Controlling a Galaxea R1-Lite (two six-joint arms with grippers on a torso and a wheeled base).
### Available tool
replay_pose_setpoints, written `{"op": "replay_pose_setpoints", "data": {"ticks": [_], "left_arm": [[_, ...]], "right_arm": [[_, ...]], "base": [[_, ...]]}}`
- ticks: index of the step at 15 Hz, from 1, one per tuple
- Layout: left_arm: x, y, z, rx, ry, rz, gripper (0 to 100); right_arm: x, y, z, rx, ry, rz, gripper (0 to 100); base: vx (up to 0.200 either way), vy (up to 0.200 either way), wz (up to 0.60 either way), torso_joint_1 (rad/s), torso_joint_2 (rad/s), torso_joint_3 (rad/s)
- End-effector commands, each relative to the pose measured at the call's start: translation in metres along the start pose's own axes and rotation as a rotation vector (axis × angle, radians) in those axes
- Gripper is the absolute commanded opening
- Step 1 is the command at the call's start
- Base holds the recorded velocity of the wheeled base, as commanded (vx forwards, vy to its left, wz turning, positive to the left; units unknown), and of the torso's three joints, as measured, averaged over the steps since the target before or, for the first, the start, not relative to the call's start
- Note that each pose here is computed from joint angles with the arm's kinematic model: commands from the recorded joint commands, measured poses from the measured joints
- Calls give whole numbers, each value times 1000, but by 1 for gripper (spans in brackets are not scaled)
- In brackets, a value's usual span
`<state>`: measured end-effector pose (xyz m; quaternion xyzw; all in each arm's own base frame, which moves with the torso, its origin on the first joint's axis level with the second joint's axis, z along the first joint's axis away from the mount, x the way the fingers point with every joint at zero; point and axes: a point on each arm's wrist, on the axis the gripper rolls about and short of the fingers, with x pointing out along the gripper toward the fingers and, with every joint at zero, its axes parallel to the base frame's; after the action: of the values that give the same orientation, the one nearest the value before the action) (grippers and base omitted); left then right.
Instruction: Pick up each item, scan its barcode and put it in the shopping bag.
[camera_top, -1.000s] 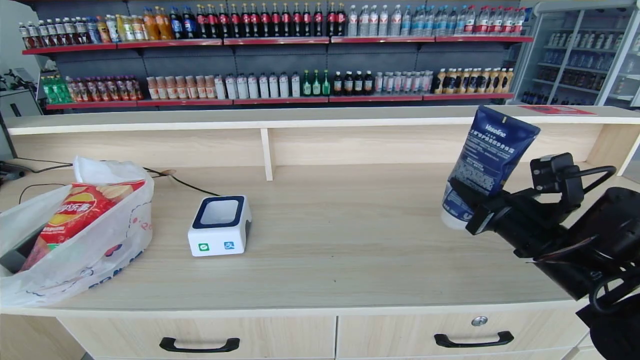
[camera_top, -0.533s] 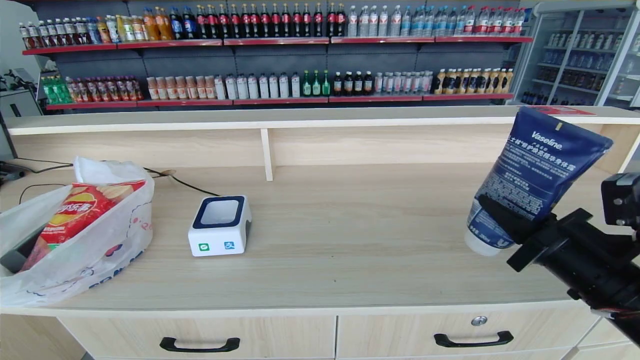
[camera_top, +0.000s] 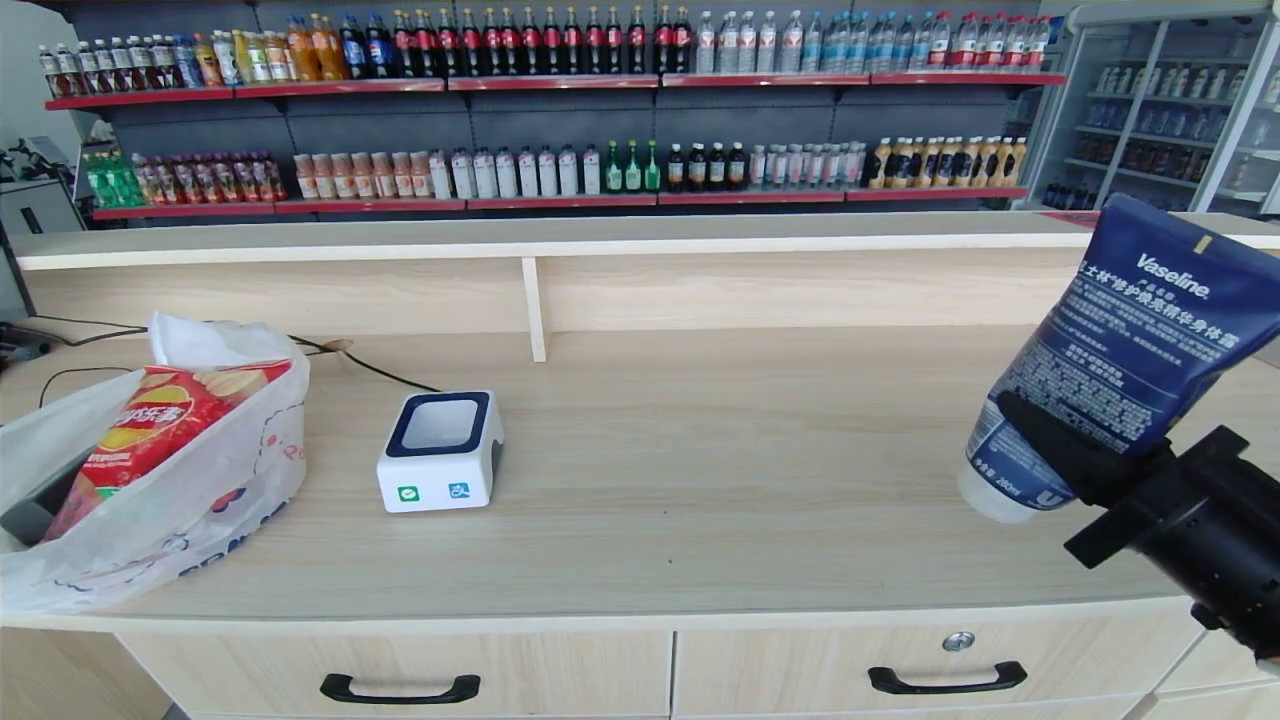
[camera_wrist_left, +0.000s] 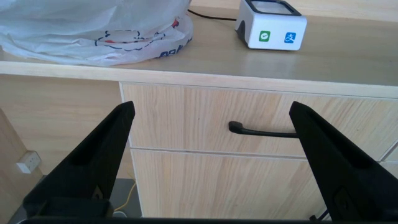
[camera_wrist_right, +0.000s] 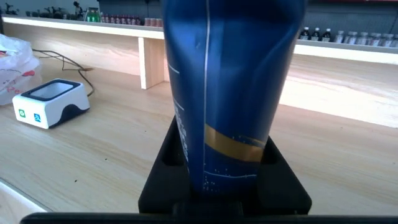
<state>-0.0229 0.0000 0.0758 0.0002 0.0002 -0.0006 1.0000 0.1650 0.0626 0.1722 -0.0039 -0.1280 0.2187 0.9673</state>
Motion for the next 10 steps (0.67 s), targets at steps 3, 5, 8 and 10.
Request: {"op": "replay_pose_setpoints", "data": {"ticks": [3, 5, 8, 10], "left_arm": [[0, 0, 0, 0, 0, 0, 100], [0, 0, 0, 0, 0, 0, 100], [0, 0, 0, 0, 0, 0, 100], [0, 0, 0, 0, 0, 0, 100]], "right_arm": [[0, 8, 0, 16, -2, 44, 0], [2, 13, 1, 37, -9, 74, 0], [3, 41, 10, 79, -50, 260, 0], [17, 50, 16, 93, -92, 414, 0]], "base": [[0, 0, 0, 0, 0, 0], [0, 0, 0, 0, 0, 0], [0, 0, 0, 0, 0, 0], [0, 0, 0, 0, 0, 0]]}}
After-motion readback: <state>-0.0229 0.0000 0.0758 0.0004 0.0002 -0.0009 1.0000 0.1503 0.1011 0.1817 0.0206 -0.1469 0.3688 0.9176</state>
